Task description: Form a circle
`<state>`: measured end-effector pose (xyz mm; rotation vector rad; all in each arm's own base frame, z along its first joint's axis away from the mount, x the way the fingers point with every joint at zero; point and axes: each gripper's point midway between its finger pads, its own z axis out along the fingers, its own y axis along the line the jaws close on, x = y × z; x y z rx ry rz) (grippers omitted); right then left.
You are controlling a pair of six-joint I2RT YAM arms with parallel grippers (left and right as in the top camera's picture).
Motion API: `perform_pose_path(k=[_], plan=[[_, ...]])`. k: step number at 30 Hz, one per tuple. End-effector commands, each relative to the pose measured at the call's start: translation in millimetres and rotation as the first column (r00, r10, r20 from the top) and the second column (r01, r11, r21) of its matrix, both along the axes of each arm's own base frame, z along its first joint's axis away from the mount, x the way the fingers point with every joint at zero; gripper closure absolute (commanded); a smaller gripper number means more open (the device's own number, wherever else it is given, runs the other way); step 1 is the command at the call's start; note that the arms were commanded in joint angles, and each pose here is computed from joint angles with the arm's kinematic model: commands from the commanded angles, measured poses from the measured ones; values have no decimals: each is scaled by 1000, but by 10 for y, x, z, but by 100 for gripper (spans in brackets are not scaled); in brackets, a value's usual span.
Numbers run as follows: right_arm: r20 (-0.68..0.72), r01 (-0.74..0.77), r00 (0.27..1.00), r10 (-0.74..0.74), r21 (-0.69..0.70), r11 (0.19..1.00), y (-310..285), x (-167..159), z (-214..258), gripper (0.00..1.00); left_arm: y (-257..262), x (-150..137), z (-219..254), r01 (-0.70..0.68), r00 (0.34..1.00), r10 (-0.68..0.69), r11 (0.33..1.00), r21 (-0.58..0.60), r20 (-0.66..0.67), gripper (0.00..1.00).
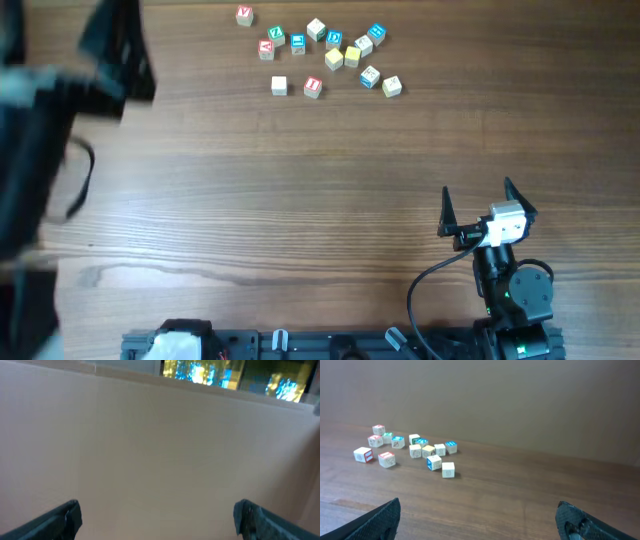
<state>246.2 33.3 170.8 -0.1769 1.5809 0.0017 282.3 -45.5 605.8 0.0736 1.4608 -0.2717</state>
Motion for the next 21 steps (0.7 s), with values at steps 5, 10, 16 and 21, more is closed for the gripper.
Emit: perform_pose_path(k=[5,10,16,21], plan=[[9,-3,1000,3,6,1000,1,-2,21,1,-195,1948,-1276,37,893,-18,999,32,-450,0],[9,-3,1000,3,6,1000,1,-2,21,0,-289,2727,-2648,53,736,-11,998,42,-677,0],[9,-3,1000,3,6,1000,1,-2,21,0,-307,2935,-3402,60,625,-2,997,45,-781,0],[9,-3,1000,3,6,1000,1,-2,21,0,-430,3033,-4003,82,536,-5,996,46,-844,65]])
